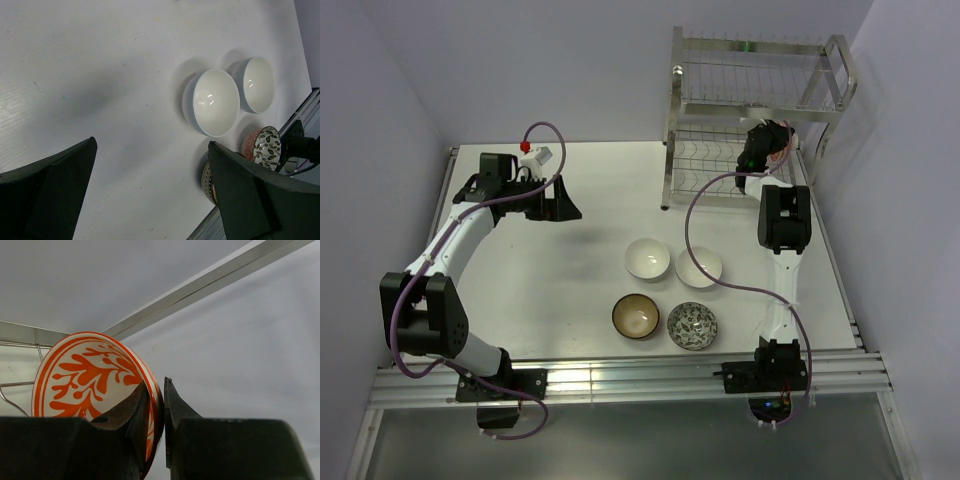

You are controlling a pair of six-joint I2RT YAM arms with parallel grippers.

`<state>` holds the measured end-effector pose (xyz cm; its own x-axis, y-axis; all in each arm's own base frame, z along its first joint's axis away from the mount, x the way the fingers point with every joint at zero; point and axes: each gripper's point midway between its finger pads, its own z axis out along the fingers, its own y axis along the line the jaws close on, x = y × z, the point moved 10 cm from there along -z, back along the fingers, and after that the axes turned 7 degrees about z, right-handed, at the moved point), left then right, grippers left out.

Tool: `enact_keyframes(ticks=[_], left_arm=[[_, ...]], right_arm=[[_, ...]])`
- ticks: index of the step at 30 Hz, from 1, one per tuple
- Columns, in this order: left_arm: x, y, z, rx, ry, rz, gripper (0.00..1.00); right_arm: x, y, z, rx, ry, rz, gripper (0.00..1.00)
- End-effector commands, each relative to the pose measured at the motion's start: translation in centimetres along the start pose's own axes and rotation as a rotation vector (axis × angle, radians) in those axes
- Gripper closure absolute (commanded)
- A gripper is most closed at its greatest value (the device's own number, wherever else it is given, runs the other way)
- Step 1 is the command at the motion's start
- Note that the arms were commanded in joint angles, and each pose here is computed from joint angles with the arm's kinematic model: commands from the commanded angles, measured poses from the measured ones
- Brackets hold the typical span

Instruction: Load the bowls into the dish rack

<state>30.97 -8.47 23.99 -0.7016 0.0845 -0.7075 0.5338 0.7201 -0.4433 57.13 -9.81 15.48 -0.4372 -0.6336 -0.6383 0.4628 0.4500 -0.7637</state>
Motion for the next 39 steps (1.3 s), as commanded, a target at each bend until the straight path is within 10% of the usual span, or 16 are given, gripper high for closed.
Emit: enact_keyframes(ticks=[1, 25, 32, 39], left_arm=[[-0.8, -0.3, -0.3, 0.026, -0.033, 0.029, 0.01], [-0.5, -0.2, -0.3, 0.014, -0.028, 0.022, 0.00], [-0.4, -0.2, -0.4, 0.014, -0.025, 0.024, 0.01], [-0.6, -0.3, -0.5, 0.017, -0.030, 0.024, 0.00]], right_arm=[[-1.9, -2.4, -0.4, 0.072, -0.014, 0.026, 1.00], [-4.4, -0.3, -2.7, -0.029, 0.018, -0.015, 0.92], [-5.0, -0.1, -3.0, -0.058, 0.028, 0.001, 0.54], [-4.8, -0.3, -3.3, -0.052, 0.026, -0.013, 0.39]])
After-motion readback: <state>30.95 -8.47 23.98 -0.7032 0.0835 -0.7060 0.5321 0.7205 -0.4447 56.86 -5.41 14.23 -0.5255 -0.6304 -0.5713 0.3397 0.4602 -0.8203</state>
